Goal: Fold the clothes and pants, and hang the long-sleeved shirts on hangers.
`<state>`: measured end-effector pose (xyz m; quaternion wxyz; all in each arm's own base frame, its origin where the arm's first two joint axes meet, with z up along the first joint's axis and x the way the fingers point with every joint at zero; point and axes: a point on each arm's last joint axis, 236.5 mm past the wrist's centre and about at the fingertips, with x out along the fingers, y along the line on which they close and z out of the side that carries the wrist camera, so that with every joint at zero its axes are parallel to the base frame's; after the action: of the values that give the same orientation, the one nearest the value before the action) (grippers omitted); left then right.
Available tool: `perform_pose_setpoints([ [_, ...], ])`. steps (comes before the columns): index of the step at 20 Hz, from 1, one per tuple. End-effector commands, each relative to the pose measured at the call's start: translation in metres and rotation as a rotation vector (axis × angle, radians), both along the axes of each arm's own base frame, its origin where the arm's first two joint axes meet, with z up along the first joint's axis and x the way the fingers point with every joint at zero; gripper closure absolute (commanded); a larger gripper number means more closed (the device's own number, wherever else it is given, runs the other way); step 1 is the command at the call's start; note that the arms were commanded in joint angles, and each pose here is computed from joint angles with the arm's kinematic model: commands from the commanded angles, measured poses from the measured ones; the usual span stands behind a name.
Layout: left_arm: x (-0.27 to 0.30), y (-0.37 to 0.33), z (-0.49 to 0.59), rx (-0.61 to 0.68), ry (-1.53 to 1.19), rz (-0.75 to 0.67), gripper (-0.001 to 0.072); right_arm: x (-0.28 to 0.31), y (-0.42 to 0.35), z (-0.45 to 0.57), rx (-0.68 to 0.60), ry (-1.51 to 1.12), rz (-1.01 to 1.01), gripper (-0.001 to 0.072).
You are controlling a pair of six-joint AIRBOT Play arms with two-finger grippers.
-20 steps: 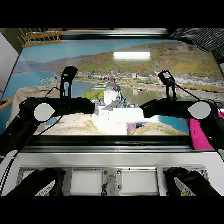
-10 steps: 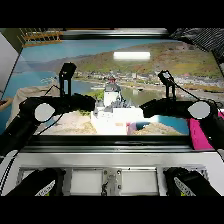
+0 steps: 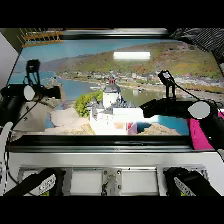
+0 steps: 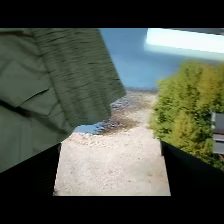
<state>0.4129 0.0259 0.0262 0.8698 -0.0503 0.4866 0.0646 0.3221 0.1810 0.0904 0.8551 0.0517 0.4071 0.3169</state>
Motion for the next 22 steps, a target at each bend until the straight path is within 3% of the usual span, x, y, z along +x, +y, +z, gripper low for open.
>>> perform_pose_setpoints([
  [1, 0.001, 0.072, -0.059, -0.194, 0.08, 0.304, 0.0023, 0.0, 0.0, 0.0, 0.0, 0.001, 0.001, 0.0691],
  [5, 0.019, 0.097, -0.105, -0.353, 0.052, 0.472, 0.0023, 0.0, 0.0, 0.0, 0.0, 0.001, 0.001, 0.0691],
  [11, 0.052, 0.085, -0.12, -0.342, -0.04, 0.448, 0.0026, 0.0, 0.0, 0.0, 0.0, 0.001, 0.001, 0.0691],
  [12, 0.057, 0.081, -0.117, -0.338, -0.058, 0.437, 0.0153, 0.0, 0.0, 0.0, 0.0, 0.001, 0.001, 0.0691],
  [14, 0.066, 0.073, -0.113, -0.331, -0.089, 0.415, 0.0652, 0.0, 0.0, 0.0, 0.0, 0.001, 0.001, 0.0691],
  [15, 0.072, 0.067, -0.108, -0.331, -0.099, 0.399, 0.0705, 0.0, 0.001, 0.0, 0.005, 0.003, 0.0, 0.0691],
  [18, 0.096, 0.021, -0.071, -0.345, -0.115, 0.28, 0.0705, -0.003, 0.015, 0.012, 0.103, 0.026, -0.008, 0.0691],
  [22, 0.112, -0.126, 0.014, -0.348, -0.178, -0.084, 0.0705, 0.015, 0.003, 0.021, 0.084, -0.065, -0.046, 0.069],
])
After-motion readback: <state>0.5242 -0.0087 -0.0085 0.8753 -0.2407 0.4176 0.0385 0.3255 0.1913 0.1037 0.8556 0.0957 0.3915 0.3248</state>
